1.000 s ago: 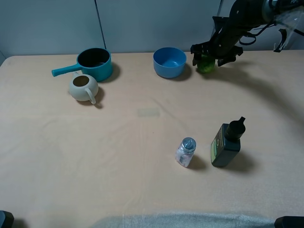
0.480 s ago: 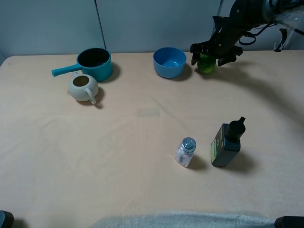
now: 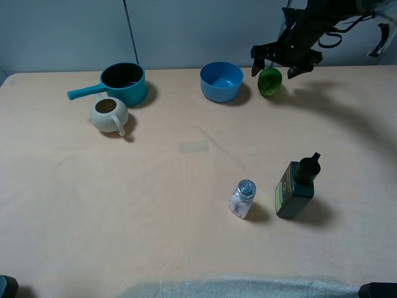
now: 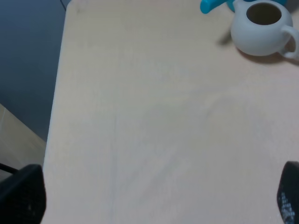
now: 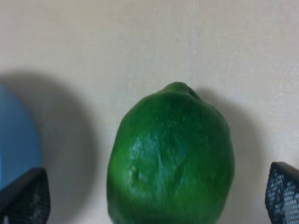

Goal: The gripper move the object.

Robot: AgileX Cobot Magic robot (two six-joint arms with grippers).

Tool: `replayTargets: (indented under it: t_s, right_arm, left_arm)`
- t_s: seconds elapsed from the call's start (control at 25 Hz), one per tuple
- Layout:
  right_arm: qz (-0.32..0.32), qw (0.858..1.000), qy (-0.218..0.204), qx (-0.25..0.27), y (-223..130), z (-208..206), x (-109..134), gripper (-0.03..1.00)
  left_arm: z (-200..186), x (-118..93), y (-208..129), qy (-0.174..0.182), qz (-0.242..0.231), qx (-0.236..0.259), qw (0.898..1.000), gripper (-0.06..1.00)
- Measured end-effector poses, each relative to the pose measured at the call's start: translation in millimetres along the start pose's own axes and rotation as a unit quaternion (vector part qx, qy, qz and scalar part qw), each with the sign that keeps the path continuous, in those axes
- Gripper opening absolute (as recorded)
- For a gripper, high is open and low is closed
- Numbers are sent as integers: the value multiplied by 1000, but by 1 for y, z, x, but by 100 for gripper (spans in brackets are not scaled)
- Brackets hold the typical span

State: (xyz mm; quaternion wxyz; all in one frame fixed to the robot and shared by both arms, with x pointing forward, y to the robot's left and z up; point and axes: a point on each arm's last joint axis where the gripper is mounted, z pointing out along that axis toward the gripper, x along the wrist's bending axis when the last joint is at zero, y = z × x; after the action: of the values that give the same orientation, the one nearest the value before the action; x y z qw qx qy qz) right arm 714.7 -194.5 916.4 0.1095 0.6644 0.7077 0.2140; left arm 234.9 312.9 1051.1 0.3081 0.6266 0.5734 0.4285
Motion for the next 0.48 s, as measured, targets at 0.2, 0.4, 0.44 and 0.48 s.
replayTargets:
  t_s: [0.2,0.4,0.44,0.48]
  right_arm:
    - [-1,1000,2,7,3,-19,2,69]
    - [-2,1000,4,18,5,-42,5,69]
    - [-2,1000,5,17,6,-48,6,69]
    - [-3,1000,6,18,7,-55,6,69]
  left_arm:
    - [0,0,0,0,0,0,1000,99]
    - [0,0,0,0,0,0,1000,99]
    - [0,0,0,0,0,0,1000,99]
    - [0,0,0,0,0,0,1000,99]
